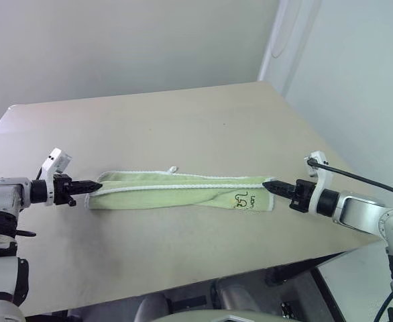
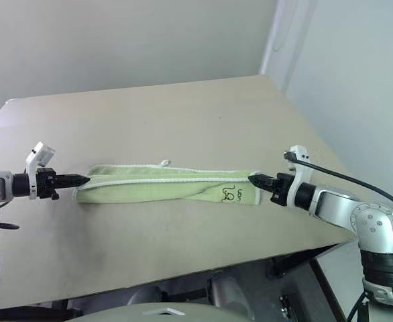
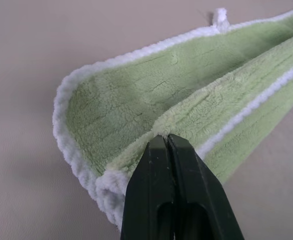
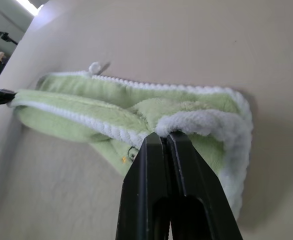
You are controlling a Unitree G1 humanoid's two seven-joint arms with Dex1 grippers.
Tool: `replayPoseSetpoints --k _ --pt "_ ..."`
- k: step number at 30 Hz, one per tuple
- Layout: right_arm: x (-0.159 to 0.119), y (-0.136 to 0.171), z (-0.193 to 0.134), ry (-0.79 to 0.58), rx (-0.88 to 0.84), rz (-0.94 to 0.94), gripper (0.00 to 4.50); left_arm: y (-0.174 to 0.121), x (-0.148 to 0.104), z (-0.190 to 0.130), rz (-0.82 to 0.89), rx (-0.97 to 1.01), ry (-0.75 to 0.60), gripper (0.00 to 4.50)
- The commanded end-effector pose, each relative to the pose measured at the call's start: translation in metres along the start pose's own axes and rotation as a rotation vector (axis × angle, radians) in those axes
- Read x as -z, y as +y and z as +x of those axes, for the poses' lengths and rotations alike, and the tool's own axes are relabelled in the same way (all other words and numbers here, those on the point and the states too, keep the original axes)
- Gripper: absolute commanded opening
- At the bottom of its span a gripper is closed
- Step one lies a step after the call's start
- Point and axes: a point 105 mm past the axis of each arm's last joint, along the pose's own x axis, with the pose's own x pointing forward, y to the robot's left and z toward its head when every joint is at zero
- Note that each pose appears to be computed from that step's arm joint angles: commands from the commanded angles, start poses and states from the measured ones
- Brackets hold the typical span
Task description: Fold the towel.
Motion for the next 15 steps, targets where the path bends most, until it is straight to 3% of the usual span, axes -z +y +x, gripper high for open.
replayPoseSetpoints --k 1,15 --pt "-0.012 -0.005 0.009 -0.050 0.032 -0.026 0.01 0.003 -0.012 0.007 0.008 -0.018 -0.030 0.00" --pt "-0.013 -0.016 0.016 -0.057 0.071 -0.025 0.01 0.005 -0.027 0.033 -0.101 -0.032 -0.106 0.00"
